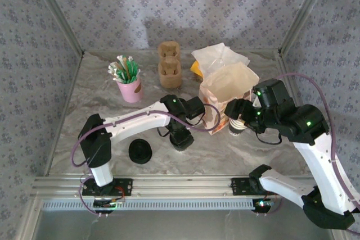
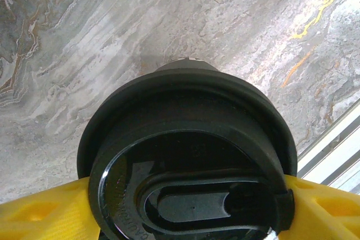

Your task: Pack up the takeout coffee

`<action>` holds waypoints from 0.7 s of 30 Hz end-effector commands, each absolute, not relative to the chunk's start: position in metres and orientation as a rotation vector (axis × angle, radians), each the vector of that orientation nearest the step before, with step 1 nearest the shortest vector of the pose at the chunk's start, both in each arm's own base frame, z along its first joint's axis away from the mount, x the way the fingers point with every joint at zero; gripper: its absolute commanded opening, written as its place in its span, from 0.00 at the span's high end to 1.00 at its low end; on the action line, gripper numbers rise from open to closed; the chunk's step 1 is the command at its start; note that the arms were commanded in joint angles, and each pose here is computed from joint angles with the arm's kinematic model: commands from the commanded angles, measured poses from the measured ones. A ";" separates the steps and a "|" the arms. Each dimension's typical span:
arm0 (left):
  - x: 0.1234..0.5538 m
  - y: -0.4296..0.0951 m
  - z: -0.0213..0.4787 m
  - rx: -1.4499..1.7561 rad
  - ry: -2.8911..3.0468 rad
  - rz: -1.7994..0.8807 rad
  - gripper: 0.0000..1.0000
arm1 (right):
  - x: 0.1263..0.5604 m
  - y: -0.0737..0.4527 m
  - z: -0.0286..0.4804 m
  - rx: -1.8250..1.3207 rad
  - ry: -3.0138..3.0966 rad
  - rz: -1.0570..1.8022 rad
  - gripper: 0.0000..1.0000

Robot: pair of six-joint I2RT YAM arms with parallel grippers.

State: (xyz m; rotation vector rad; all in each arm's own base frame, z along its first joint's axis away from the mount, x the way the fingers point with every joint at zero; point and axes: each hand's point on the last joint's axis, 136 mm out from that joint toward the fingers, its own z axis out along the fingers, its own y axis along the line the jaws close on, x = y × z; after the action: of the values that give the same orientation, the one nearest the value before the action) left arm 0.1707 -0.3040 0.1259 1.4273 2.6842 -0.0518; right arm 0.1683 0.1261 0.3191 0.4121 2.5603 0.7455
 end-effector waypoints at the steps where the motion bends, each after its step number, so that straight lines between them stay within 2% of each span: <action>1: 0.175 -0.292 0.102 1.471 2.729 0.076 0.27 | 0.167 0.124 0.319 0.406 2.554 0.749 0.25; 21: 0.164 -0.283 0.057 1.459 2.842 0.083 0.31 | 0.172 0.120 0.313 0.423 2.588 0.738 0.25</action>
State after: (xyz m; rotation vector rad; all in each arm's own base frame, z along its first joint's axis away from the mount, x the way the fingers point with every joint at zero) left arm 0.1707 -0.3034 0.1162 1.4293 2.6936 -0.0598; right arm 0.1747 0.1205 0.3152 0.4404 2.5651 0.7391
